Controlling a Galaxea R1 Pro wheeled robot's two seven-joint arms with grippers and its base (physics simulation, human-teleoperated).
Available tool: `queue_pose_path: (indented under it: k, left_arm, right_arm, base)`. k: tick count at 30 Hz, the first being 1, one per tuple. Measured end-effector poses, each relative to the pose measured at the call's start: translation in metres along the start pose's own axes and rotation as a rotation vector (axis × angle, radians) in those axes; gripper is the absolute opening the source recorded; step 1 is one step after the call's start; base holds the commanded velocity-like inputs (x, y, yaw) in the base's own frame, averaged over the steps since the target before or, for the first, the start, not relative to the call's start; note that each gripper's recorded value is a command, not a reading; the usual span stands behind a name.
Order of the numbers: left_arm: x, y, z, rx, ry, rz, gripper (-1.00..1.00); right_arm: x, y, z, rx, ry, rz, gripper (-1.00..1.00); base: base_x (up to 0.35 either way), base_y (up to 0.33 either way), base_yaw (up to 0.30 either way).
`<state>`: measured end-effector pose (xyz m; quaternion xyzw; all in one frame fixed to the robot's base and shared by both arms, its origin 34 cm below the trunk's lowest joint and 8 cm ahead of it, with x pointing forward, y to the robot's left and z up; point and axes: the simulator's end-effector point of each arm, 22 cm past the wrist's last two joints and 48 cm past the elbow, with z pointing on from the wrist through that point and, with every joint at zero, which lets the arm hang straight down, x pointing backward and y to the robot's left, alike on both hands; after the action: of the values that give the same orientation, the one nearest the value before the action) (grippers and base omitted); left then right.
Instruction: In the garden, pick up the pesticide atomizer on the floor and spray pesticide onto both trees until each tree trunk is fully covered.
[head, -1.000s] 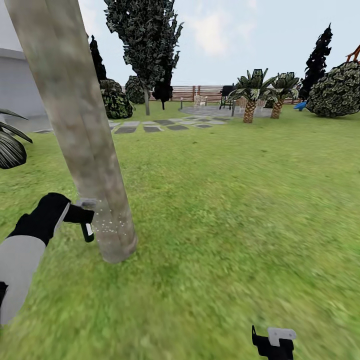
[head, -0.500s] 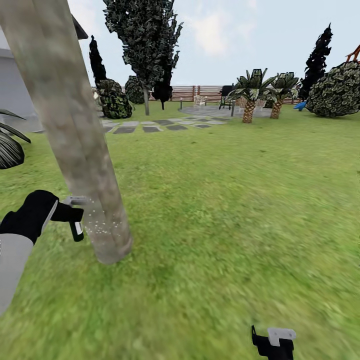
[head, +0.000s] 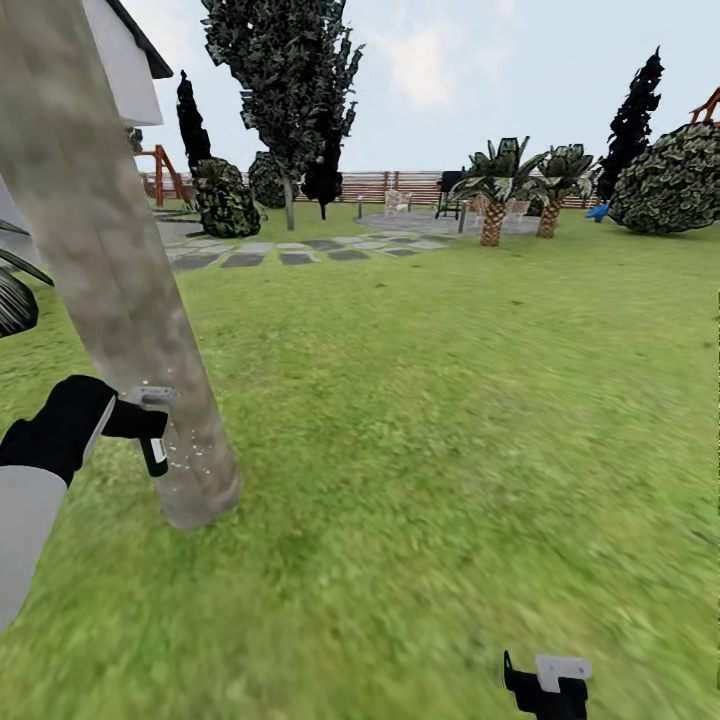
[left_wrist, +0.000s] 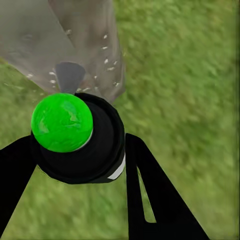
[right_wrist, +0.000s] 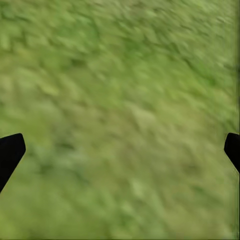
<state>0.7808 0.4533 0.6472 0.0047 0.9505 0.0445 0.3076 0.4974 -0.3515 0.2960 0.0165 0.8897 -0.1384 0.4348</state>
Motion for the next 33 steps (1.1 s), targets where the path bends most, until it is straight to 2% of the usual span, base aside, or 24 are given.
queue_pose_path:
  k: [8,23,33]
  left_arm:
    - [0.000,0.000,0.000,-0.002,0.001,0.001,-1.00]
    - [0.018,0.004,0.008,-0.018,0.035,0.005,-1.00]
    - [0.047,0.005,0.021,-0.029,0.079,0.011,-1.00]
  right_arm:
    - [-0.001,0.000,0.000,0.000,-0.002,0.001,1.00]
    - [-0.001,0.000,0.000,0.000,-0.003,0.001,1.00]
    - [0.000,-0.001,0.000,0.001,-0.001,0.000,1.00]
  base:
    - [0.004,-0.277,0.031]
    - [0.117,-0.277,0.259]
    - [0.133,-0.277,0.010]
